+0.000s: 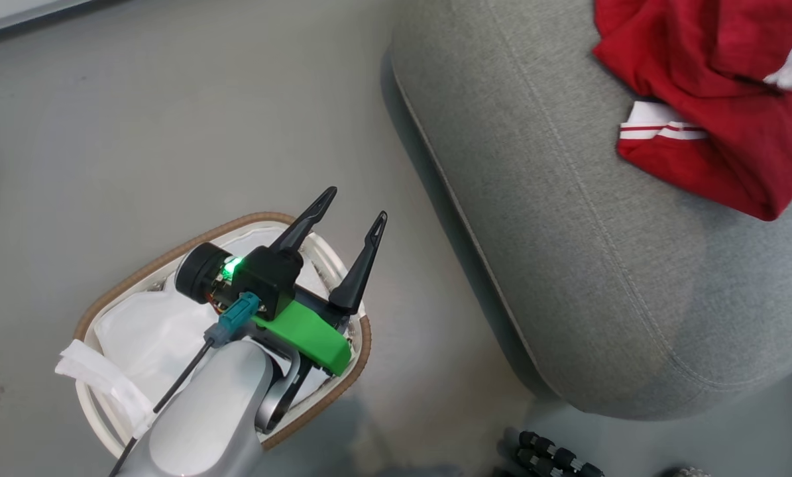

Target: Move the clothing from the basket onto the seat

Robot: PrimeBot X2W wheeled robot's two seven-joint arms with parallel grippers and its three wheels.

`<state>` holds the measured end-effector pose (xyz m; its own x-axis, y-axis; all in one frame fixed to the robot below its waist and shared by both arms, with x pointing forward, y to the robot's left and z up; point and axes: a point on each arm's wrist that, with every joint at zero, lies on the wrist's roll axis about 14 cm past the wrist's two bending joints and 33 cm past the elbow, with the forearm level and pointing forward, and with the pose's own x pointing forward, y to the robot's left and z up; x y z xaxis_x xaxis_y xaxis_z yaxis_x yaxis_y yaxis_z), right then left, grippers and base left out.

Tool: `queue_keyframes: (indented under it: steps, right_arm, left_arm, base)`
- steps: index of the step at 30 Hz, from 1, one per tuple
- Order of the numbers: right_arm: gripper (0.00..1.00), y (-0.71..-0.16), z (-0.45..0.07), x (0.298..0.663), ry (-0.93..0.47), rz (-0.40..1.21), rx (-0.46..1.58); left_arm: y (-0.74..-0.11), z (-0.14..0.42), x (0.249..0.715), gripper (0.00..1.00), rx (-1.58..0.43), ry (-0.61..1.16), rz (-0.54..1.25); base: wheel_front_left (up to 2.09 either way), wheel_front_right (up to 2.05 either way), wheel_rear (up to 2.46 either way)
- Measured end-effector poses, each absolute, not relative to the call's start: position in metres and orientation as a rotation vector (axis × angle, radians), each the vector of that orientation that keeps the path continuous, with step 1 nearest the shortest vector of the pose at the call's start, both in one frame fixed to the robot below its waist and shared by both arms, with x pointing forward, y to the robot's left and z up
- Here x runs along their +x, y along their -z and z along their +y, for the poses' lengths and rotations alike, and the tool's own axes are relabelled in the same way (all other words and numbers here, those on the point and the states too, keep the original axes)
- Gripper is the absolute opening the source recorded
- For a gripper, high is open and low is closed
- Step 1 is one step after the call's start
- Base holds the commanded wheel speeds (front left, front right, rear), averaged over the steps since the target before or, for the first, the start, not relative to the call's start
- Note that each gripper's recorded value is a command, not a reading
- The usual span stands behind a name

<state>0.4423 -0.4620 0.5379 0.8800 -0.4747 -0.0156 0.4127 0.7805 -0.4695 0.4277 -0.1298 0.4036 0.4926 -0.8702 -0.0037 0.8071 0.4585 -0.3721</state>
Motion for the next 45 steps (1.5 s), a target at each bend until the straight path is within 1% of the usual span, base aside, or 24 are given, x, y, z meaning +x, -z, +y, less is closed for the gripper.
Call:
queue_keyframes:
  steps: [4, 5, 7, 8, 12, 17, 23, 29, 31, 35, 45]
  right_arm:
    - [0.00, -0.469, -0.464, 0.406, 0.529, 0.295, -0.388]
    - [0.18, -0.456, -0.462, 0.397, 0.531, 0.330, -0.382]
    - [0.80, -0.452, -0.462, 0.385, 0.555, 0.329, -0.365]
    - [1.00, -0.452, -0.462, 0.379, 0.563, 0.327, -0.364]
    - [1.00, -0.447, -0.459, 0.349, 0.601, 0.329, -0.330]
    - [1.00, -0.467, -0.455, 0.328, 0.622, 0.266, -0.318]
    - [1.00, -0.502, -0.435, 0.327, 0.578, 0.136, -0.328]
    - [1.00, -0.532, -0.405, 0.341, 0.500, 0.010, -0.297]
    - [1.00, -0.538, -0.395, 0.346, 0.482, -0.030, -0.259]
    - [1.00, -0.545, -0.360, 0.368, 0.391, -0.088, -0.204]
    - [1.00, -0.531, -0.276, 0.417, 0.162, -0.098, -0.101]
  left_arm:
    - [-0.397, -0.123, 0.428, 1.00, -0.359, 1.020, 0.228]
    - [-0.397, -0.122, 0.429, 1.00, -0.360, 1.016, 0.229]
    - [-0.398, -0.121, 0.429, 1.00, -0.358, 1.014, 0.226]
    - [-0.399, -0.121, 0.429, 1.00, -0.357, 1.013, 0.224]
    - [-0.401, -0.123, 0.424, 1.00, -0.355, 1.018, 0.230]
    - [-0.418, -0.133, 0.414, 1.00, -0.362, 1.030, 0.210]
    - [-0.438, -0.139, 0.403, 1.00, -0.362, 1.031, 0.189]
    - [-0.452, -0.137, 0.395, 1.00, -0.347, 1.017, 0.167]
    - [-0.456, -0.135, 0.394, 1.00, -0.344, 1.002, 0.160]
    - [-0.457, -0.119, 0.399, 1.00, -0.334, 0.944, 0.154]
    - [-0.455, -0.046, 0.433, 1.00, -0.304, 0.689, 0.127]
  base:
    - [0.00, 0.00, 0.00]
    - [0.00, 0.00, 0.00]
    - [0.00, 0.00, 0.00]
    - [0.00, 0.00, 0.00]
    - [0.00, 0.00, 0.00]
    - [0.00, 0.00, 0.00]
    - [0.00, 0.00, 0.00]
    - [0.00, 0.00, 0.00]
    - [0.00, 0.00, 0.00]
    - [0.00, 0.00, 0.00]
    - [0.00, 0.00, 0.00]
